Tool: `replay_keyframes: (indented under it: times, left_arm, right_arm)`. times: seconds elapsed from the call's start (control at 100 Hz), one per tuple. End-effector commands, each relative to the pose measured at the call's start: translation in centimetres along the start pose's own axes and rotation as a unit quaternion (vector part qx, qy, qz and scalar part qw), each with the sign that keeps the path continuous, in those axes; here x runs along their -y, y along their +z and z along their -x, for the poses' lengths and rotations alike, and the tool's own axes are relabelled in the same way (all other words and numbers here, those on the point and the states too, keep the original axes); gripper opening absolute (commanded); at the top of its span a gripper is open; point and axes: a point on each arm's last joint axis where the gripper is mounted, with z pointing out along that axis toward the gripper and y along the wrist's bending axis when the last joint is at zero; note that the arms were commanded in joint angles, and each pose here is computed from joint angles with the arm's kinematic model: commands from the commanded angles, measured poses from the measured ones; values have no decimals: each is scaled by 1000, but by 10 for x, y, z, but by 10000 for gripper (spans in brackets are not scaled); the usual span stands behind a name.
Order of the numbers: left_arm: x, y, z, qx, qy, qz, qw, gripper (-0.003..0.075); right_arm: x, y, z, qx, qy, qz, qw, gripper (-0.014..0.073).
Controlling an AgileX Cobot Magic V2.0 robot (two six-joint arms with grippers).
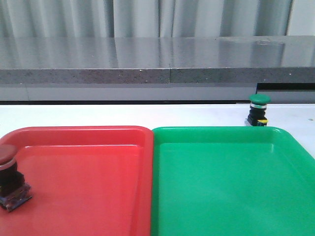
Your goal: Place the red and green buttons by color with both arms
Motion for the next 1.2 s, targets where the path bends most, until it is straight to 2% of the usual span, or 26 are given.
replay_keyframes:
  times: [0.0,0.3,0.52,1.19]
  left_arm:
    - [2,-2,8,92,1,-2,996,-20]
    - [0,10,-34,18,-29,-5,999,-20]
    - [0,10,-39,-10,-29,-4,1000,-20]
    - [0,10,-39,-10,-30,-4,999,-20]
  right_arm:
    - [-1,-4,15,63,-1,1,998,-55]
    - [0,-3,15,63,-1,1,998,-55]
    - [0,-3,15,63,-1,1,998,-55]
    - [0,-3,15,63,-1,1,998,-55]
